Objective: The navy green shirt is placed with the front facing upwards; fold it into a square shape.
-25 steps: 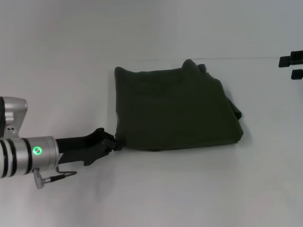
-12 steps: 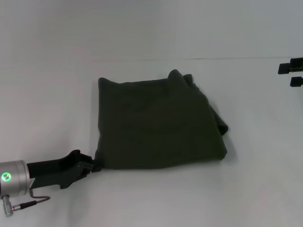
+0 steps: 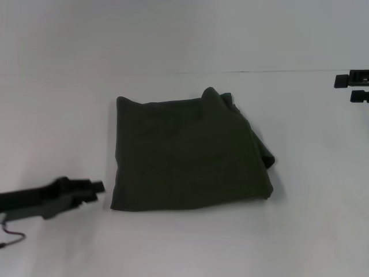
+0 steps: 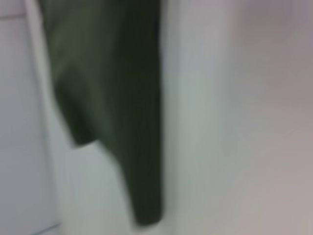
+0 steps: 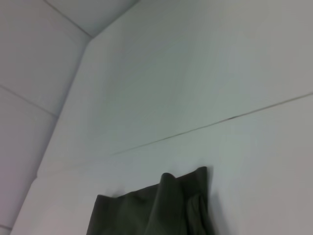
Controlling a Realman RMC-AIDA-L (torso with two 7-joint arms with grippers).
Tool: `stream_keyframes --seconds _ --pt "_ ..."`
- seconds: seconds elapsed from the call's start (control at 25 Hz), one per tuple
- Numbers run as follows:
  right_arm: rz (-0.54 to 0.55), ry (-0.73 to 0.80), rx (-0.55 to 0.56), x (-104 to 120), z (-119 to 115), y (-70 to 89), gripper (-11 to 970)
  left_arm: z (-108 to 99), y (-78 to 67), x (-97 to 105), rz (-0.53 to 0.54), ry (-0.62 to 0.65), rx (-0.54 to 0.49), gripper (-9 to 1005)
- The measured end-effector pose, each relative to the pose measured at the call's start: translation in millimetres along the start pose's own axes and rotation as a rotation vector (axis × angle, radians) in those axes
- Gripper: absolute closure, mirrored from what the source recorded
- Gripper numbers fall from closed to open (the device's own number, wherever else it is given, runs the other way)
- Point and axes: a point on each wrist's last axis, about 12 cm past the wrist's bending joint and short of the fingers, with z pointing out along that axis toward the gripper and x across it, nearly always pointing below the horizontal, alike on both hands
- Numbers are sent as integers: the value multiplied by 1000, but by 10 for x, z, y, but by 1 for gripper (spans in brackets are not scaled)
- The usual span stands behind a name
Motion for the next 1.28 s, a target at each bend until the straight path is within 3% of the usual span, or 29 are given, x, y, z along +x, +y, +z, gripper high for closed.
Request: stream_keyframes --seconds 0.08,0.24,0.32,0.44,0.52,0.56,0.64,0.8,1.08,1.28 --pt "-36 -1 -14 23 -8 -3 243 -186 -9 -50 31 -55 45 858" --pt "-112 -27 -35 102 -13 -38 133 -447 -113 -141 172 -114 155 680" --pt "-114 -53 -12 150 -20 -110 78 -479 -172 -204 222 -109 167 521" --pt "-92 -78 31 230 -47 -228 52 -473 -233 -288 275 -104 161 363" --pt "-110 -72 34 292 -55 -263 35 -435 -300 -344 371 -87 163 286" --pt "-142 -60 23 330 -50 -259 38 -435 -300 -344 371 -87 163 247" --pt "-246 -20 -27 421 -11 -208 44 -320 -407 -374 556 -24 167 174" --pt "-436 40 -114 575 150 -69 44 -150 -548 -437 719 56 157 37" --pt "-614 71 -237 753 538 270 44 -32 -766 -676 851 132 92 36" --pt "-738 123 -293 783 665 492 44 18 -924 -779 954 156 100 35"
